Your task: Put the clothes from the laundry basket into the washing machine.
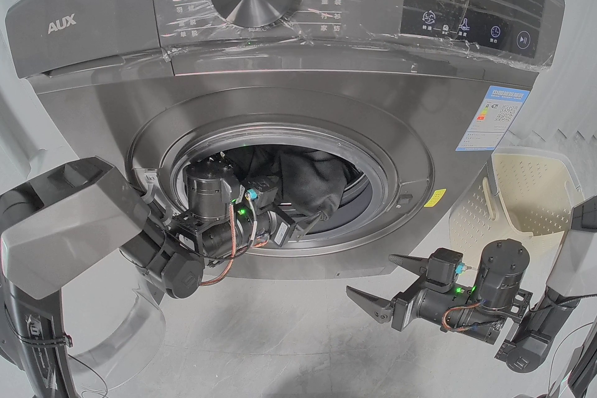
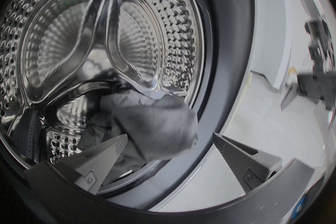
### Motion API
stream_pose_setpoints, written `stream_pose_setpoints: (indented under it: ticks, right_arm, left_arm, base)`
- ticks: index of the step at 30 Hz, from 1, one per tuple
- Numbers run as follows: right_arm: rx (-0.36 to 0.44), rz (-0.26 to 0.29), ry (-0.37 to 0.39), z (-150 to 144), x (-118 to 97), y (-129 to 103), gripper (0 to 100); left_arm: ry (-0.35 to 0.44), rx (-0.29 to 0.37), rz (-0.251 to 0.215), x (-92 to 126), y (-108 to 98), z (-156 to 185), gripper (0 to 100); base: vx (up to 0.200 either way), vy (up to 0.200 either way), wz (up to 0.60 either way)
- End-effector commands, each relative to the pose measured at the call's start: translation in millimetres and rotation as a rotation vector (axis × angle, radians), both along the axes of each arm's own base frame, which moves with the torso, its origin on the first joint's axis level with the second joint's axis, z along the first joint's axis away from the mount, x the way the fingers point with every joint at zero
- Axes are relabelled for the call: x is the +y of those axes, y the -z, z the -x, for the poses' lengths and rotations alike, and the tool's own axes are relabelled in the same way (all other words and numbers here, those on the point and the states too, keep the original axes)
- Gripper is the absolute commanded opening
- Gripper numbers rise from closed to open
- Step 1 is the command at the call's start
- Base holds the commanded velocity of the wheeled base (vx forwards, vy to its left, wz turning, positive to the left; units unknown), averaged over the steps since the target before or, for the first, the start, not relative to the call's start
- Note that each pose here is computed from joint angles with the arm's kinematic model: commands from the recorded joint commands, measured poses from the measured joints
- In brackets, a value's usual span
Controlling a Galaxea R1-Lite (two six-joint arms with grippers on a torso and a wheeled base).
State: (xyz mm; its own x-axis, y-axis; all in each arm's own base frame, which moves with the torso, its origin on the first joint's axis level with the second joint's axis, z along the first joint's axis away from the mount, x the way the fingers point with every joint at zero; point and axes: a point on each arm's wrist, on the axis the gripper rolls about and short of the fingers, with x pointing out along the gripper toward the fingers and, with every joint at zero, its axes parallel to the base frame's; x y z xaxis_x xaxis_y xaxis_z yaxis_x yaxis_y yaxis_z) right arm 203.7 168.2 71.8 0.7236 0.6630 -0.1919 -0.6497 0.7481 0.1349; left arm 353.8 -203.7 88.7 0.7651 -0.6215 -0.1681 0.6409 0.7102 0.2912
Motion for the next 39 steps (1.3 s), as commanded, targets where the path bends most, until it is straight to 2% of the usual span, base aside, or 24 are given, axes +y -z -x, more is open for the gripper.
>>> stream_pose_setpoints:
  ticks: [1,4,10,14,19,20,24,27,29,32,36,38,39]
  right_arm:
    - [0.000,0.000,0.000,0,0,0,100]
    - [0.000,0.000,0.000,0,0,0,100]
    - [0.000,-0.001,0.001,0,-1,0,100]
    - [-0.001,-0.001,0.000,0,0,0,100]
    - [-0.002,-0.002,0.001,-1,0,0,100]
    - [-0.003,-0.003,0.001,-1,0,-1,100]
    - [-0.006,-0.005,0.001,-1,0,-1,100]
    - [-0.008,-0.007,0.004,-2,0,-2,100]
    - [-0.010,-0.009,0.003,-2,0,-2,100]
    - [-0.013,-0.011,0.003,-3,1,-3,100]
    - [-0.017,-0.014,0.001,-3,2,-3,100]
    - [-0.018,-0.015,0.001,-3,2,-4,100]
    - [-0.017,-0.014,0.001,-3,2,-3,100]
  left_arm:
    - [0.019,-0.016,0.117,-19,-21,-2,100]
    - [0.014,-0.006,0.140,-27,-15,-11,100]
    - [-0.006,-0.002,0.140,-38,3,-29,100]
    - [-0.026,0.013,0.128,-41,24,-45,100]
    - [-0.043,0.002,0.130,-45,36,-57,100]
    - [-0.041,-0.004,0.134,-47,35,-59,0]
    - [-0.044,-0.031,0.153,-51,32,-70,0]
    - [-0.072,-0.049,0.161,-47,29,-79,0]
    - [-0.150,-0.085,0.182,-39,23,-94,0]
    - [-0.225,-0.135,0.242,-30,11,-111,0]
    - [-0.342,-0.228,0.372,-25,-14,-138,0]
    - [-0.371,-0.263,0.416,-25,-23,-146,0]
    - [-0.386,-0.245,0.411,-24,-16,-149,0]
  base:
    - [0.000,0.000,0.00]
    - [0.000,0.000,0.00]
    - [0.000,0.000,0.00]
    - [0.000,0.000,0.00]
    - [0.000,0.000,0.00]
    - [0.000,0.000,0.00]
    - [0.000,0.000,0.00]
    - [0.000,0.000,0.00]
    - [0.000,0.000,0.00]
    - [0.000,0.000,0.00]
    - [0.000,0.000,0.00]
    - [0.000,0.000,0.00]
    - [0.000,0.000,0.00]
